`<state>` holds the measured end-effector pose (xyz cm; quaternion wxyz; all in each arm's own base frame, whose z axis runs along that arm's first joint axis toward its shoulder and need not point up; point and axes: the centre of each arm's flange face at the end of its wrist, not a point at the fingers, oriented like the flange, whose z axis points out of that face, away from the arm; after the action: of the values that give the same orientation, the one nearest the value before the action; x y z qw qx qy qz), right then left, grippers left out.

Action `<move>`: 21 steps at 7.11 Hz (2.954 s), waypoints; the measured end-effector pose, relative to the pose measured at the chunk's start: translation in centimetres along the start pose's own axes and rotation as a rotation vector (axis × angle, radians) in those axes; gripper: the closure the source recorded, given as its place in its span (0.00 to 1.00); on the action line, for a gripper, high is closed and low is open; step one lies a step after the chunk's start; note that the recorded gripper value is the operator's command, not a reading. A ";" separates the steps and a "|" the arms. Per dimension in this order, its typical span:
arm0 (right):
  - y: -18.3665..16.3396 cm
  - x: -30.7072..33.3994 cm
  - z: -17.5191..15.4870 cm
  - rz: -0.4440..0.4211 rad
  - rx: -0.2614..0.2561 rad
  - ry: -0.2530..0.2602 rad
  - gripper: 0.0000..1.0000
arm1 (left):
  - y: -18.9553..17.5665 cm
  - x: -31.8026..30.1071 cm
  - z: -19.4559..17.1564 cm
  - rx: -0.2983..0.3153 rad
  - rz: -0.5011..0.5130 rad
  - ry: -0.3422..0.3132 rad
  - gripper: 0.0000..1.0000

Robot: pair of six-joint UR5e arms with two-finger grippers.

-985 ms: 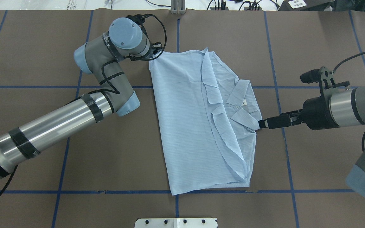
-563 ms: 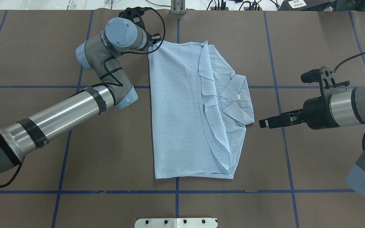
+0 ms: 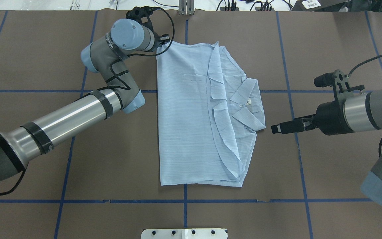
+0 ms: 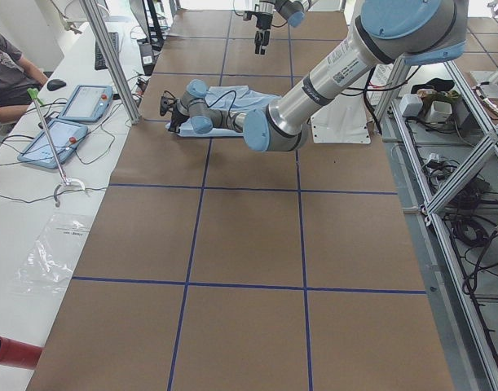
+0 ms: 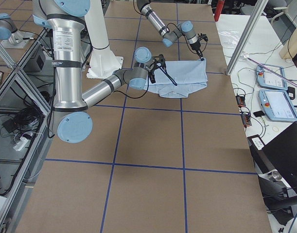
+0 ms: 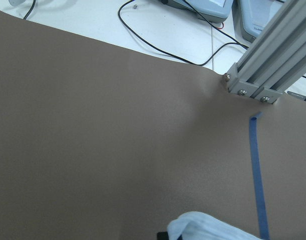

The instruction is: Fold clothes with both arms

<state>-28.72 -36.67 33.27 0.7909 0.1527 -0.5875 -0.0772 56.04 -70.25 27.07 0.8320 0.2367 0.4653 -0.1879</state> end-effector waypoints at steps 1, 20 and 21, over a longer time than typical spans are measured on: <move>0.0 0.0 0.1 0.000 0.001 0.002 0.00 | -0.2 0.0 -0.1 0.003 0.025 0.001 0.00; 7.4 -13.3 22.9 -0.188 -0.102 0.631 0.00 | 2.4 -12.2 -24.2 -0.196 0.195 0.053 0.00; 7.5 -13.2 23.0 -0.193 -0.107 0.638 0.00 | 2.4 -12.1 -24.1 -0.196 0.195 0.053 0.00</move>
<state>-54.96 -29.10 29.85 0.9309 0.1822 -0.2884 -0.1308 34.76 -53.43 27.08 0.8529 0.2032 0.4780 -0.0535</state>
